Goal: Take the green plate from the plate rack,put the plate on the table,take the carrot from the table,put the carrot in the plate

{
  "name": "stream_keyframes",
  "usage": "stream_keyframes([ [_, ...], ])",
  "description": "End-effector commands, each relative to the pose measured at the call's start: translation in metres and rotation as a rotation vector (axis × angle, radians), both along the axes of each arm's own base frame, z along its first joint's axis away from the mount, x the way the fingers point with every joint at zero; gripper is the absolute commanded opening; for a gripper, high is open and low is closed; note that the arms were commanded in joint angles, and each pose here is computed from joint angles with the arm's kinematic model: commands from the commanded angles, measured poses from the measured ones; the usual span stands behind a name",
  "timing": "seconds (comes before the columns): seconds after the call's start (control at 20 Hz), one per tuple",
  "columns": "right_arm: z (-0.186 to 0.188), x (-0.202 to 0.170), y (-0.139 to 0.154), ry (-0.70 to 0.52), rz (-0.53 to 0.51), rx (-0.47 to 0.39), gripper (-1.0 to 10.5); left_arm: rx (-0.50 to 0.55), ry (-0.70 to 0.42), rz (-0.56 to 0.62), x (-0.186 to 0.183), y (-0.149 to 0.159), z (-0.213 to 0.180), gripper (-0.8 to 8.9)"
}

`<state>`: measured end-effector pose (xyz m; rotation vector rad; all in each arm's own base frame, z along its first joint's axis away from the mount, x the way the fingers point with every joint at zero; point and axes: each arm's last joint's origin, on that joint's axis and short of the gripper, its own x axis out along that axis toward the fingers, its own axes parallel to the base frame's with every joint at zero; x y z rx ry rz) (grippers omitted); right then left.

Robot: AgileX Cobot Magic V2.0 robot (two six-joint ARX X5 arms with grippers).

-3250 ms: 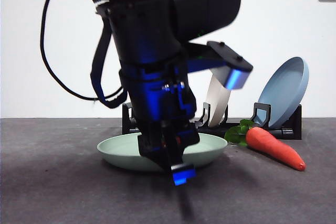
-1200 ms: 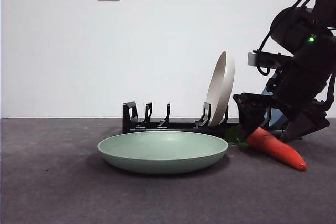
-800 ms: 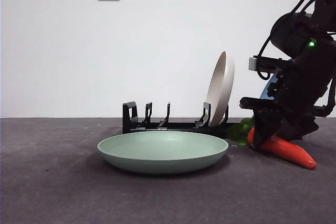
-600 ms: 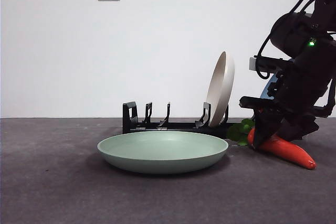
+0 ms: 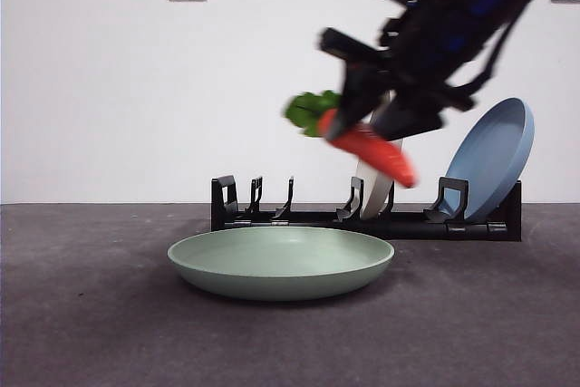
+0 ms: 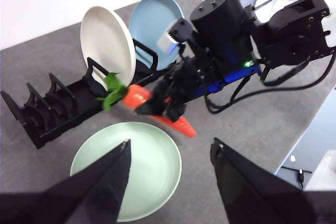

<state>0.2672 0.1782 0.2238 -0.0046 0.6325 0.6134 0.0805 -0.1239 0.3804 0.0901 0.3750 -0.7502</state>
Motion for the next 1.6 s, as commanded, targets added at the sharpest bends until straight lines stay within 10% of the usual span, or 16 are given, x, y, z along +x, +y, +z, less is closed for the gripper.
stream_keyframes([
  [0.05, -0.015, 0.000, 0.021, 0.000, 0.002, 0.024, -0.2, 0.008, 0.010, 0.001, -0.001, 0.000, -0.002, 2.60],
  [1.0, -0.086, 0.023, 0.059, 0.180, 0.035, -0.135, 0.0, 0.053, 0.037, 0.000, -0.002, 0.002, -0.006, 2.60],
  [1.25, -0.086, 0.022, 0.060, 0.186, 0.039, -0.129, 5.8, 0.077, 0.052, 0.001, -0.002, 0.003, -0.009, 2.60],
  [1.6, -0.027, 0.007, 0.047, 0.123, 0.039, -0.083, 5.7, 0.091, 0.058, 0.002, -0.003, 0.004, -0.010, 2.60],
])
